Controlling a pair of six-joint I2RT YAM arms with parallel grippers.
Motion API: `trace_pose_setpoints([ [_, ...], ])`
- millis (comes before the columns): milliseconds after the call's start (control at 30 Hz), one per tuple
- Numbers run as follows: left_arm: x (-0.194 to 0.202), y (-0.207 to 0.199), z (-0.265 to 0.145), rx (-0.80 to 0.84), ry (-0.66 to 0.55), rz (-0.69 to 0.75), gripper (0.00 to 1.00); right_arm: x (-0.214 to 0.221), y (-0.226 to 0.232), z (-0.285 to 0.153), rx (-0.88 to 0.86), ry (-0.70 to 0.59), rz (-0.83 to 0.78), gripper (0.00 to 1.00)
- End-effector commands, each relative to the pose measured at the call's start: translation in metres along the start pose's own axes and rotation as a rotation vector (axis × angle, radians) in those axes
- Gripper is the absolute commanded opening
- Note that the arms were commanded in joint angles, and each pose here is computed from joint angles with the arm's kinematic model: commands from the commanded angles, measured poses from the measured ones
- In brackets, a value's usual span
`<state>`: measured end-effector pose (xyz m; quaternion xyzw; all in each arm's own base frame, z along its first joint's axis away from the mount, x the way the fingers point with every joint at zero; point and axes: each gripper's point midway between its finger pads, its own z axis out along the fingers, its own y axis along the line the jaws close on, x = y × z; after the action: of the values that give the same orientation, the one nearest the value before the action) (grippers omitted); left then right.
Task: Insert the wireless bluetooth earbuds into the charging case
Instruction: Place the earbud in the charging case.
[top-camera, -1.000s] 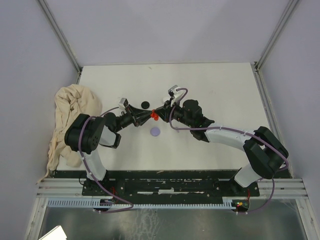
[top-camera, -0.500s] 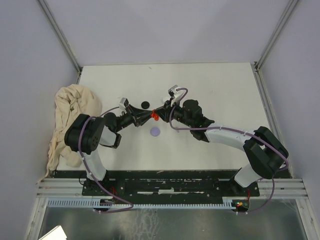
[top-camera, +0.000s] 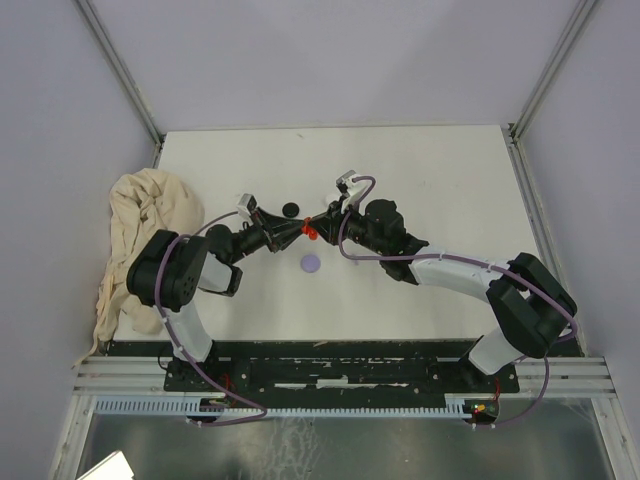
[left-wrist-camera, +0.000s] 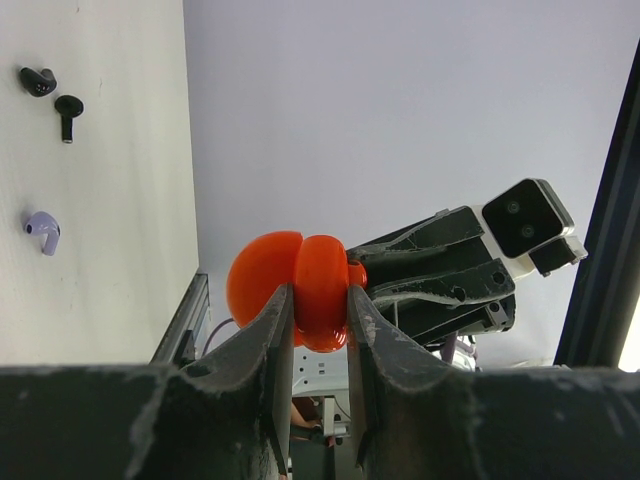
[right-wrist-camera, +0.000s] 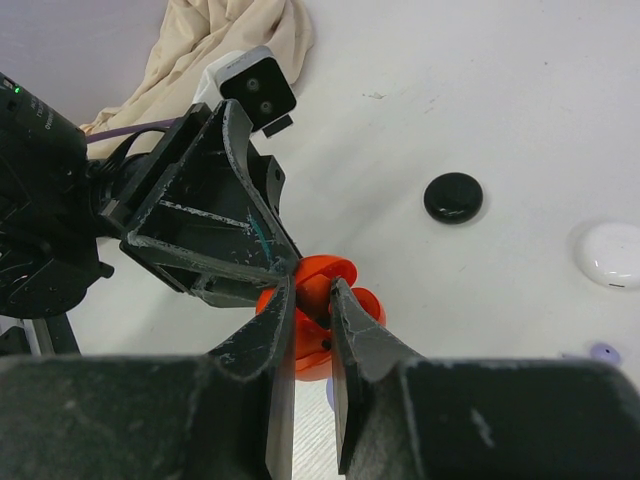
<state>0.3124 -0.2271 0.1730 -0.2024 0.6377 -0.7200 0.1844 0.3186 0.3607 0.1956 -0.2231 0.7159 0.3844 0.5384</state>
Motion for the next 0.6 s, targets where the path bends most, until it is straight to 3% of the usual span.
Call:
trace_pose_setpoints([
  [0,0.011,-0.056,-0.002,0.195,0.019,0.198,0.03,-0.018,0.004,-0.002,0.004,-0.060,0.005,0.02],
  [233,0.009,-0.062,-0.003,0.211,-0.006,0.217,0.03,-0.019,-0.001,-0.004,0.045,-0.051,0.033,0.03],
  [333,0.009,-0.063,-0.003,0.215,-0.014,0.221,0.03,-0.018,-0.003,-0.003,0.056,-0.046,0.042,0.08],
  [567,0.008,-0.060,-0.003,0.208,-0.017,0.219,0.03,-0.029,-0.009,-0.008,0.101,-0.094,0.047,0.44],
])
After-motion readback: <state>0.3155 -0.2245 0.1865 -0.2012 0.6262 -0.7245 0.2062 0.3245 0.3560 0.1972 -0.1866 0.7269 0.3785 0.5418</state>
